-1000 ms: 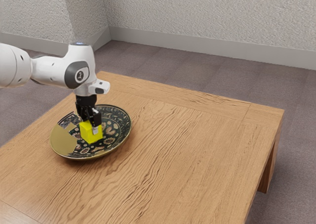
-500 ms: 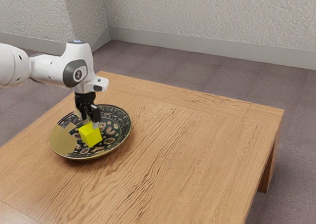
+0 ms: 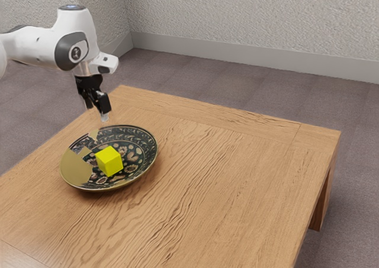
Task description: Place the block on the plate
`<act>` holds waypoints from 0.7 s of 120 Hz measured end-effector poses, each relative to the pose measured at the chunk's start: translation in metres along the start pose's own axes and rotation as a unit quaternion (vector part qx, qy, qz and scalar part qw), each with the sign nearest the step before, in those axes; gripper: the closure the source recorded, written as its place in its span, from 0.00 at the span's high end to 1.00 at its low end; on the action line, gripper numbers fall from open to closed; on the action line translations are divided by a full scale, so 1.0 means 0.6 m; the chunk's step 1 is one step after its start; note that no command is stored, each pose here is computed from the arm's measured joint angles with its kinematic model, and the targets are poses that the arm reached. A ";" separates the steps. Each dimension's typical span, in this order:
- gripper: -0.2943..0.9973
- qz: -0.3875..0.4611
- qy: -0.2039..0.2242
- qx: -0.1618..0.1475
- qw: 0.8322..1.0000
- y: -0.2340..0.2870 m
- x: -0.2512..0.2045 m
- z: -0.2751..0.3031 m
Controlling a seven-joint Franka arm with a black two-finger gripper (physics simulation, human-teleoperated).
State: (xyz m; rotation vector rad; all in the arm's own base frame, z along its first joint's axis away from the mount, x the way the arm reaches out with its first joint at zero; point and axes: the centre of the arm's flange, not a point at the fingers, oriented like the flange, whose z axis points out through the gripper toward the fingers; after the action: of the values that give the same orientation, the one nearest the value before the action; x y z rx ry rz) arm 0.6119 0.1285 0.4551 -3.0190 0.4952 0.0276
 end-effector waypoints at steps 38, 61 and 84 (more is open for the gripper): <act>0.77 0.001 0.022 0.022 1.000 0.034 -0.020 -0.146; 0.77 -0.028 0.022 0.028 0.999 0.022 -0.035 -0.212; 0.77 -0.078 0.019 0.021 0.997 0.013 -0.054 -0.278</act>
State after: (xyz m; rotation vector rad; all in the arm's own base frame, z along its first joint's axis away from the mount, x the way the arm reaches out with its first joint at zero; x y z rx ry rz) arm 0.5792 0.1174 0.6218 -3.0116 0.2589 -0.0482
